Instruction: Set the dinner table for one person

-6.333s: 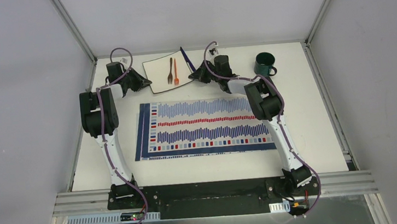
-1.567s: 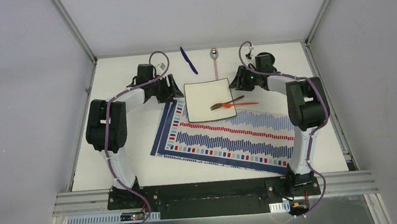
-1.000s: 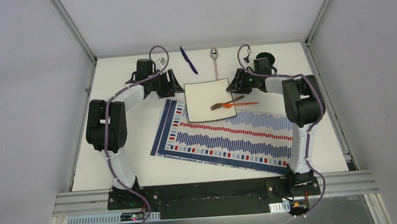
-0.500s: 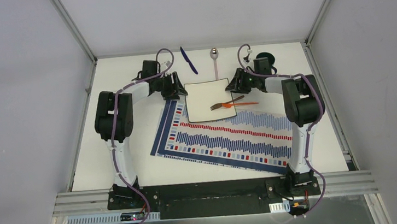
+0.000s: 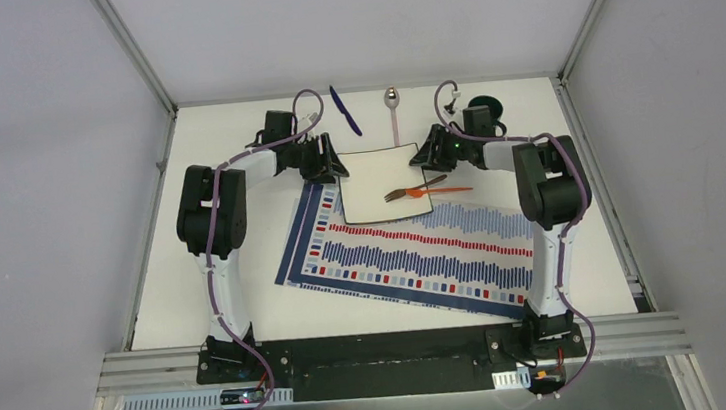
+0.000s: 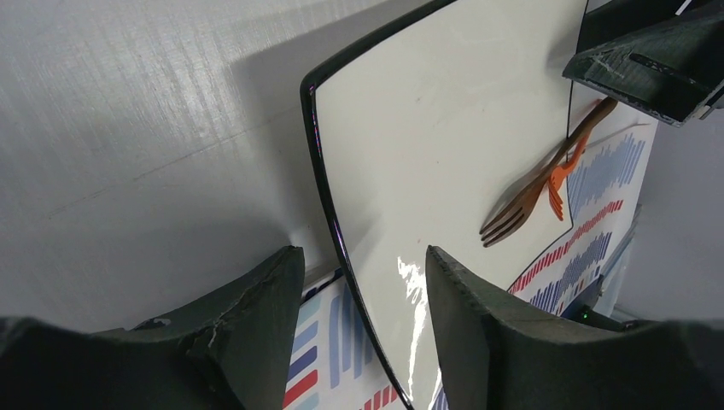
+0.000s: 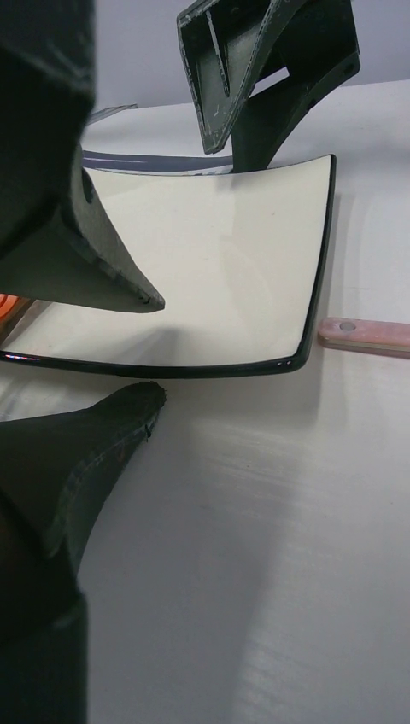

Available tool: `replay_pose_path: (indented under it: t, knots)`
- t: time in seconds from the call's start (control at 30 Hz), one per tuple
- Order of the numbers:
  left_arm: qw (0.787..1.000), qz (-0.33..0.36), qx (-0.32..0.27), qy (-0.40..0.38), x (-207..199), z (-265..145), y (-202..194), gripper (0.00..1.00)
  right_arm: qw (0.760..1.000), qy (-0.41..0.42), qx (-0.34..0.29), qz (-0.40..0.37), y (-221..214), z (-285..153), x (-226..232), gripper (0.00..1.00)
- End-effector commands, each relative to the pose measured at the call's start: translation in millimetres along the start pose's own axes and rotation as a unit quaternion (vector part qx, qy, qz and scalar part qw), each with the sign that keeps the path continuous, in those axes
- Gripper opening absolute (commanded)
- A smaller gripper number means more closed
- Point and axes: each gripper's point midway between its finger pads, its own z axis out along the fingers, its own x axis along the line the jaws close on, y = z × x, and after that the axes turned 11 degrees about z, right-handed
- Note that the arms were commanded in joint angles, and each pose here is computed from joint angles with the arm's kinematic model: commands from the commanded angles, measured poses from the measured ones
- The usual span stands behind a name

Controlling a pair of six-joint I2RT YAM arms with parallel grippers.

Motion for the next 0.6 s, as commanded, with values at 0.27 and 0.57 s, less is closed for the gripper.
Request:
replay_pose_path:
  t: [0.27,0.57]
  knots:
    - [0.999,0.011,-0.008,-0.035,-16,6,7,0.50,0.999,0.031,0.017,-0.014,-11,12,18,0.46]
    - [0.999,0.010,-0.004,-0.043,-24,10,1,0.44,0.999,0.033,0.034,-0.016,-24,16,22,0.34]
